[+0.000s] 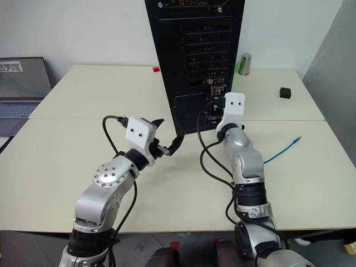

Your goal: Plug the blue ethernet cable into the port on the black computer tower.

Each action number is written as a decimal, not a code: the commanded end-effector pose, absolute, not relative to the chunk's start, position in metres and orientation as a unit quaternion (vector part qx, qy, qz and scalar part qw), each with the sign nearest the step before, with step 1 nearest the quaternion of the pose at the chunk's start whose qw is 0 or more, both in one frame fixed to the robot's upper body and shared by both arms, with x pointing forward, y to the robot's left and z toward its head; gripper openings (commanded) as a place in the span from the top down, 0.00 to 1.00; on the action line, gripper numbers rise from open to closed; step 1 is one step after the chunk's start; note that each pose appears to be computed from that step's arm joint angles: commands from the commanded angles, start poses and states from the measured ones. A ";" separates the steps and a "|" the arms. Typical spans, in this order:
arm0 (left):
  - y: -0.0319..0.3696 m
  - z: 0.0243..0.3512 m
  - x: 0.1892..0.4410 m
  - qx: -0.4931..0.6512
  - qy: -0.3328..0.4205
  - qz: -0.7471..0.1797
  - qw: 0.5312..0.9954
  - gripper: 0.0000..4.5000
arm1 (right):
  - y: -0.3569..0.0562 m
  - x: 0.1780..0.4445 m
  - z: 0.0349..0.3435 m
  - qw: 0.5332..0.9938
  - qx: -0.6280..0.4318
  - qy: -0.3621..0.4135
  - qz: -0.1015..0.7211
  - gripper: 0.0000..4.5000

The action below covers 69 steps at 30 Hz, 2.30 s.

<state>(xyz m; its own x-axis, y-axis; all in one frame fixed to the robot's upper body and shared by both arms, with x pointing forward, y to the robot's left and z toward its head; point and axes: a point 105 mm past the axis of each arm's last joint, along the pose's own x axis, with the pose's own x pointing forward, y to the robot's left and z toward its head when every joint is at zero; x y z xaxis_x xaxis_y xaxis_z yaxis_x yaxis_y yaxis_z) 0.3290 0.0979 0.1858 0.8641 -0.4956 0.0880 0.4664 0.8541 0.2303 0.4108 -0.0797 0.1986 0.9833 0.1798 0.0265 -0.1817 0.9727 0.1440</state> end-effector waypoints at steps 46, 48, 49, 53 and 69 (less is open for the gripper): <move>0.099 0.201 0.323 0.111 -0.105 -0.246 0.957 0.06 | -0.053 0.410 0.225 0.988 0.011 -0.073 0.137 1.00; 0.099 0.201 0.323 0.111 -0.105 -0.246 0.957 0.06 | -0.050 0.409 0.232 0.987 0.010 -0.084 0.140 1.00; 0.099 0.201 0.323 0.111 -0.105 -0.246 0.957 0.06 | -0.048 0.409 0.235 0.986 0.008 -0.088 0.141 1.00; 0.098 0.201 0.323 0.111 -0.104 -0.246 0.957 0.06 | -0.044 0.410 0.234 0.986 0.003 -0.088 0.144 1.00; 0.099 0.201 0.323 0.114 -0.104 -0.246 0.957 0.06 | -0.038 0.418 0.232 0.980 -0.077 -0.121 0.138 1.00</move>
<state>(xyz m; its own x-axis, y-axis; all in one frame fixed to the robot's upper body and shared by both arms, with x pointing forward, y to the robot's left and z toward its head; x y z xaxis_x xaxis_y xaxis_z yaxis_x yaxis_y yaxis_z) 0.3289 0.0998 0.1845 0.8676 -0.4904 0.0827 0.4608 0.8552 0.2372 0.4223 -0.0528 0.1955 0.9654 0.2435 0.0929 -0.2275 0.9613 -0.1552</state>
